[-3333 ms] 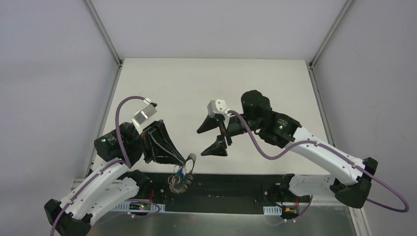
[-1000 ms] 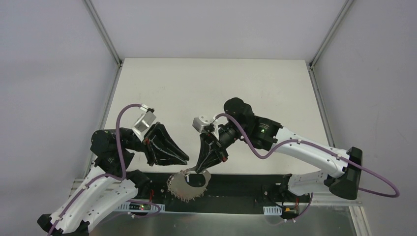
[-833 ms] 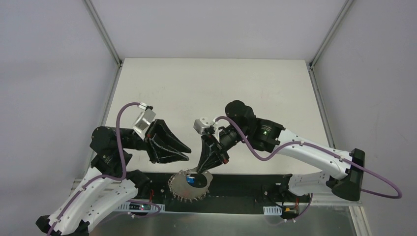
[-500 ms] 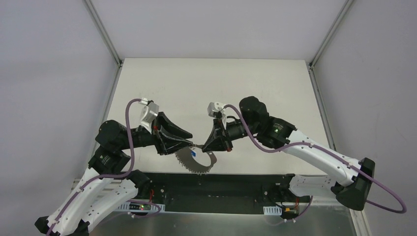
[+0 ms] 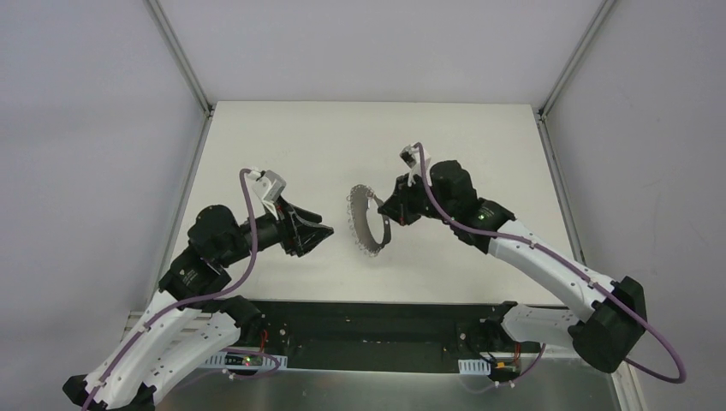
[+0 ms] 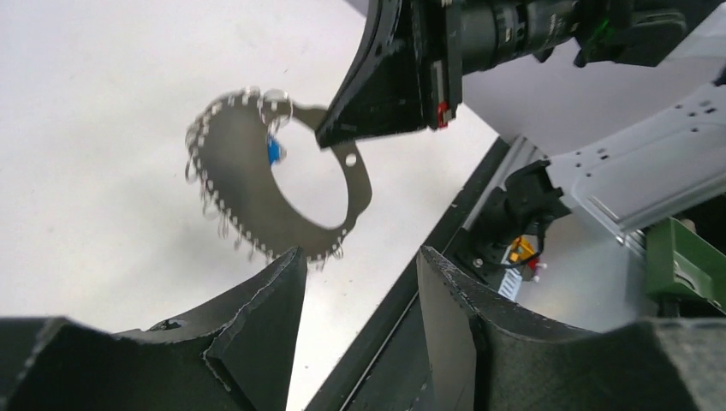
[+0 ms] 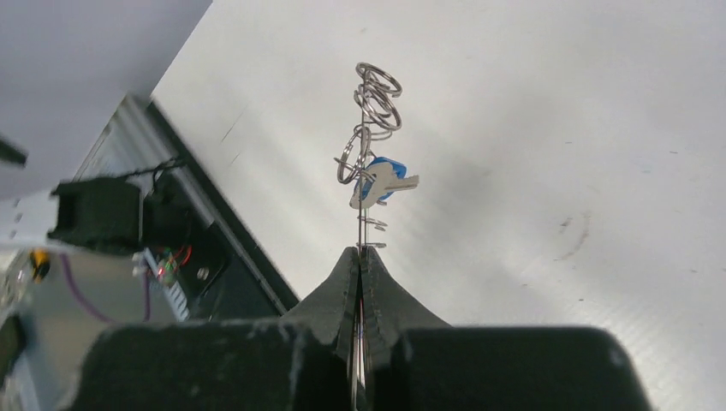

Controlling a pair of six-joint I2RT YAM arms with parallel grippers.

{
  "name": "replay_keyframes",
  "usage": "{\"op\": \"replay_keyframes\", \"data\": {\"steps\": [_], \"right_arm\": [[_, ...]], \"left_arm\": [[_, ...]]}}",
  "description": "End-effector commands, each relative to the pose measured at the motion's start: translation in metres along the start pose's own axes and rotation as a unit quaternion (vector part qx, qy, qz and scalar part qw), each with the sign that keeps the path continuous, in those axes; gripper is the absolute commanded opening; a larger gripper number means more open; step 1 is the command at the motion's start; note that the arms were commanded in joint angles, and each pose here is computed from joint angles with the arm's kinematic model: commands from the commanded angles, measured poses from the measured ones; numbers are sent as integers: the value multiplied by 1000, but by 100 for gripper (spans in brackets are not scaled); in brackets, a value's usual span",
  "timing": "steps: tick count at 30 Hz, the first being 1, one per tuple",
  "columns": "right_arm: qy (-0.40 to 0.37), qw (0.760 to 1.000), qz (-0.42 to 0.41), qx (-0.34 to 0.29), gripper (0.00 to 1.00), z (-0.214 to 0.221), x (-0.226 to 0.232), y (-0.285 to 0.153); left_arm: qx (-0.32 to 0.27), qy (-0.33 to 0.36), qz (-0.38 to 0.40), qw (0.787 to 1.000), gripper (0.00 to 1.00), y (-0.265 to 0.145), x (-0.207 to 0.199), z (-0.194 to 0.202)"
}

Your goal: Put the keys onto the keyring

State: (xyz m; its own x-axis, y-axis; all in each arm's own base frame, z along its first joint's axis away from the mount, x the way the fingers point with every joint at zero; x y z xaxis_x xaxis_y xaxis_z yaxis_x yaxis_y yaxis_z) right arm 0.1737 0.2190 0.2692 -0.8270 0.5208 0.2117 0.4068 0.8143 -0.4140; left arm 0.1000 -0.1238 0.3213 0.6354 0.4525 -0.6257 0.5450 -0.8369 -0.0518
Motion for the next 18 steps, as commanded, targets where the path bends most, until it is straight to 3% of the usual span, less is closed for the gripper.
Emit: {"op": "replay_keyframes", "data": {"steps": [1,7,9,13,14,18], "right_arm": [[98,989,103,-51,0,-21,-32,13],[230,957,169,-48,0,-10,-74,42],[267,945,182,-57,0,-4,-87,51],[318,926,194,-56,0,4,-103,70],[329,922,194,-57,0,5,-107,75],[376,901,214,-40,0,20,-125,91]], "left_arm": [[-1,2,-86,996,53,4,21,6],[4,-7,-142,990,62,6,32,8],[2,-7,-149,989,75,5,33,8],[3,-9,-152,988,85,5,34,10],[5,-10,-152,988,97,5,34,10],[10,-11,-150,989,99,6,34,11]]}}
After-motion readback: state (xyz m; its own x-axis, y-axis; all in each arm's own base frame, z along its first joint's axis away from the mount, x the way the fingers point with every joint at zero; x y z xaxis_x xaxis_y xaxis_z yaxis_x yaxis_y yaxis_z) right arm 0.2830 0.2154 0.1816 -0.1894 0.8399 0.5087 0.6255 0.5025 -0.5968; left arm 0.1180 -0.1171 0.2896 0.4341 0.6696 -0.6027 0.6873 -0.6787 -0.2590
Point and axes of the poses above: each gripper's point midway between its finger pads, its own y axis out along the fingers, its own x axis along the line the jaws close on, z = x × y, the point moved 10 cm from there along -y, back along the fingers, and after that the axes turned 15 degrees about -y, right-handed, at the moved point
